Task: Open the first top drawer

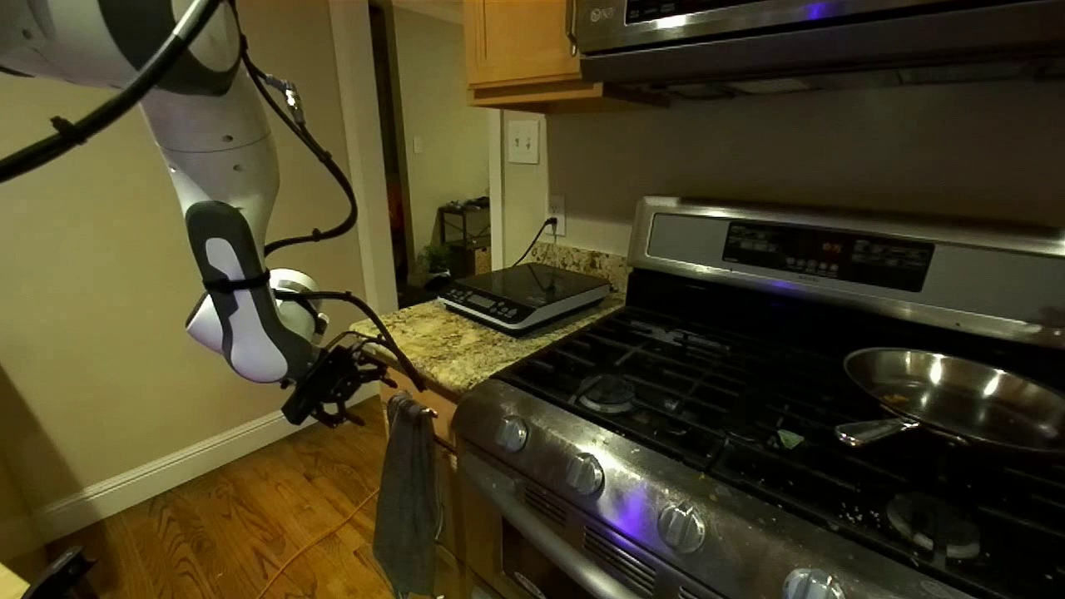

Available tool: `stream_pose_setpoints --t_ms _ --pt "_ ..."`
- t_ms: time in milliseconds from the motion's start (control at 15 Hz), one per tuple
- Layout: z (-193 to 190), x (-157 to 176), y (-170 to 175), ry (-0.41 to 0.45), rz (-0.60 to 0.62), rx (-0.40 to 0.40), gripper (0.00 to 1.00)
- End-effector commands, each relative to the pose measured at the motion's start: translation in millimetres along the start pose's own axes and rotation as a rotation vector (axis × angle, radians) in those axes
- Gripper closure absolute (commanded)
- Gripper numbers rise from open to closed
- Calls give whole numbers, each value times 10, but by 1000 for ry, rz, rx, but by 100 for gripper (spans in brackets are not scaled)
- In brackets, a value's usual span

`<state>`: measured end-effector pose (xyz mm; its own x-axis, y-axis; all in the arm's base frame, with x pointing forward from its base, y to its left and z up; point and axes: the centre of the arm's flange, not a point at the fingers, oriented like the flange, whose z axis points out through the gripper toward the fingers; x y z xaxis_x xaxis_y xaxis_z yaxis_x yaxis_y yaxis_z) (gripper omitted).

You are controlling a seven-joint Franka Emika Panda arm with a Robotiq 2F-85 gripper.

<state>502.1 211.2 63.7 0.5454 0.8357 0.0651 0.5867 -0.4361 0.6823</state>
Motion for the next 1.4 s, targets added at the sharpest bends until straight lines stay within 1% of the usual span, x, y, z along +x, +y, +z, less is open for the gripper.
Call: stream_pose_setpoints --t_ms 0,333,467,1000,1133,1267,1333 --pt "160 34 55 12 -26 -58 0" --pt "326 50 63 10 -11 -46 0" --pt "358 31 69 9 -1 -48 26" --pt "403 -31 147 27 -15 -73 80" --pt "404 -51 159 31 -18 -76 92" --pt "392 -81 162 35 -19 -80 92" --pt "401 -98 156 37 -23 -80 90"
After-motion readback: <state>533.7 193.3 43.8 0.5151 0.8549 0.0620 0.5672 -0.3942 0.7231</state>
